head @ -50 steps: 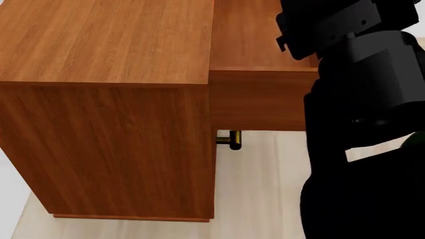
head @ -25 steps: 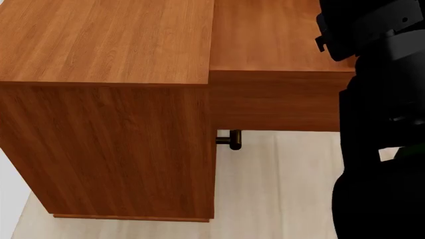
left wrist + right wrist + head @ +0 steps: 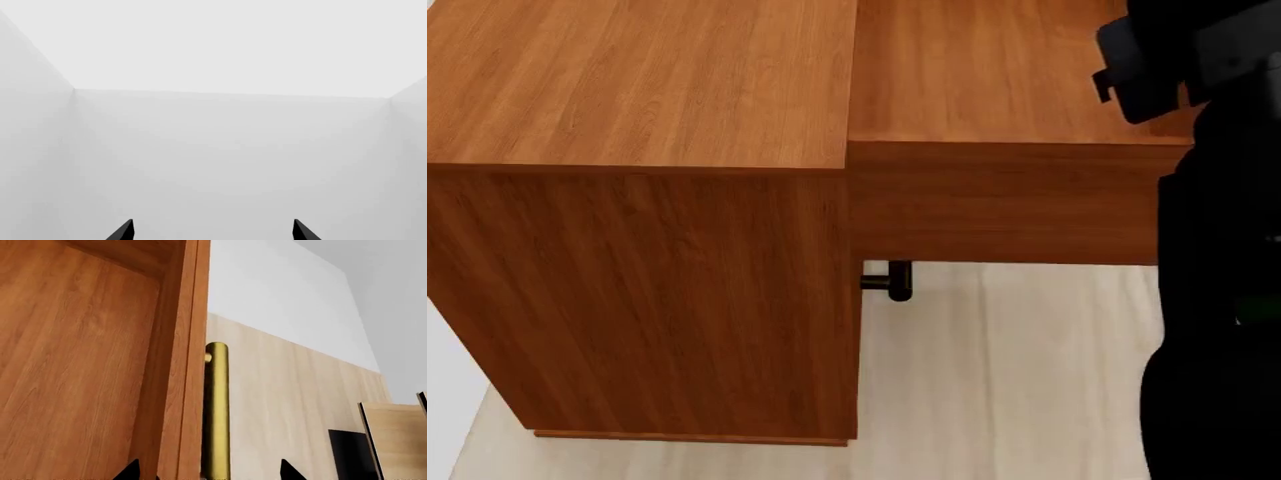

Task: Close the bottom drawer of the cabinet and open the top drawer.

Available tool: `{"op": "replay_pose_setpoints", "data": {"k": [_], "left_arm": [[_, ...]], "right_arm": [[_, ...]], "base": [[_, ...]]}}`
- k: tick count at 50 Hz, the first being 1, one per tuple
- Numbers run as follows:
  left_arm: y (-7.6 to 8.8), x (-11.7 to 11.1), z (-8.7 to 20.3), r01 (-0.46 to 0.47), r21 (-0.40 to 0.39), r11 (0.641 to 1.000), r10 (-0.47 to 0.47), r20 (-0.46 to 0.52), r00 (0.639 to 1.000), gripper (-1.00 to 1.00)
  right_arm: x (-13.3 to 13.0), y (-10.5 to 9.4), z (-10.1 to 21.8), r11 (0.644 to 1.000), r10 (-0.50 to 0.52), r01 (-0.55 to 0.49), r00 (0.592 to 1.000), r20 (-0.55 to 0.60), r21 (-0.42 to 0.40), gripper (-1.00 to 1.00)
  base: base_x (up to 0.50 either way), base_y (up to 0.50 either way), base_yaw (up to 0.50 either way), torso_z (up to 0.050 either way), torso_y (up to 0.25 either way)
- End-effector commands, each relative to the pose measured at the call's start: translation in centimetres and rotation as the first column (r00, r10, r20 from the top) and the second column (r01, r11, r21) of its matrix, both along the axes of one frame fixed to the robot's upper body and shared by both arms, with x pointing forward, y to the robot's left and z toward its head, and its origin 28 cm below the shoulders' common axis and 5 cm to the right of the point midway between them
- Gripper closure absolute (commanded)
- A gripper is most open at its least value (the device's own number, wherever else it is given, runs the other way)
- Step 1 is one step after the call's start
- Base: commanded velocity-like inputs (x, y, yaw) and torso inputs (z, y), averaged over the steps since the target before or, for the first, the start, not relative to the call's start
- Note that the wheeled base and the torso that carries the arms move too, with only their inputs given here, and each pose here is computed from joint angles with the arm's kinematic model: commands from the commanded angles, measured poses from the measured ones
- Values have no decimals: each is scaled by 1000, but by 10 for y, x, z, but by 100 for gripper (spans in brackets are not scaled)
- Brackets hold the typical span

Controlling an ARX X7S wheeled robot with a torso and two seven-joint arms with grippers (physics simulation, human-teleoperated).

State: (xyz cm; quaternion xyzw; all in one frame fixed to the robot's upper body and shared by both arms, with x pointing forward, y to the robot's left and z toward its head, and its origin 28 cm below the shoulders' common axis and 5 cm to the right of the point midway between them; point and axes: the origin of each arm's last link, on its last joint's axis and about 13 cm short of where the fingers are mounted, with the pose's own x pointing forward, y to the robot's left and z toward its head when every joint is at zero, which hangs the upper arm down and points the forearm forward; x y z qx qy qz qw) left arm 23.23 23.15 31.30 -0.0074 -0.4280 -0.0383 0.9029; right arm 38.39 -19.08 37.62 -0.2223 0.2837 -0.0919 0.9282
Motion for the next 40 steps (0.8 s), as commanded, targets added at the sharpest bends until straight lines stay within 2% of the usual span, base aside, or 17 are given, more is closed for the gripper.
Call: {"op": "replay_pose_setpoints", "data": {"k": [1, 11, 22, 40], "left_arm": [[0, -1, 0, 1, 2, 1000, -1, 1, 1000, -100], [-1, -1, 0, 2, 0, 1000, -2, 1, 1000, -100], [0, -1, 1, 5, -3, 1000, -5, 6, 1000, -100], [-1, -6, 7, 10, -4, 1000, -10, 20, 1000, -100]], "right_arm": [[-8, -22, 4, 983, -127, 124, 992, -13, -139, -100], [-9, -19, 9, 982, -122, 121, 992, -4, -145, -100], [-13, -7, 32, 983, -90, 94, 995, 33, -156, -100], [-22, -1, 58, 988, -62, 75, 994, 93, -136, -100]], "base": [[0, 0, -6, 0, 0], [-1, -1, -3, 0, 1], [0, -1, -2, 0, 1], [0, 0, -1, 1, 1]]}}
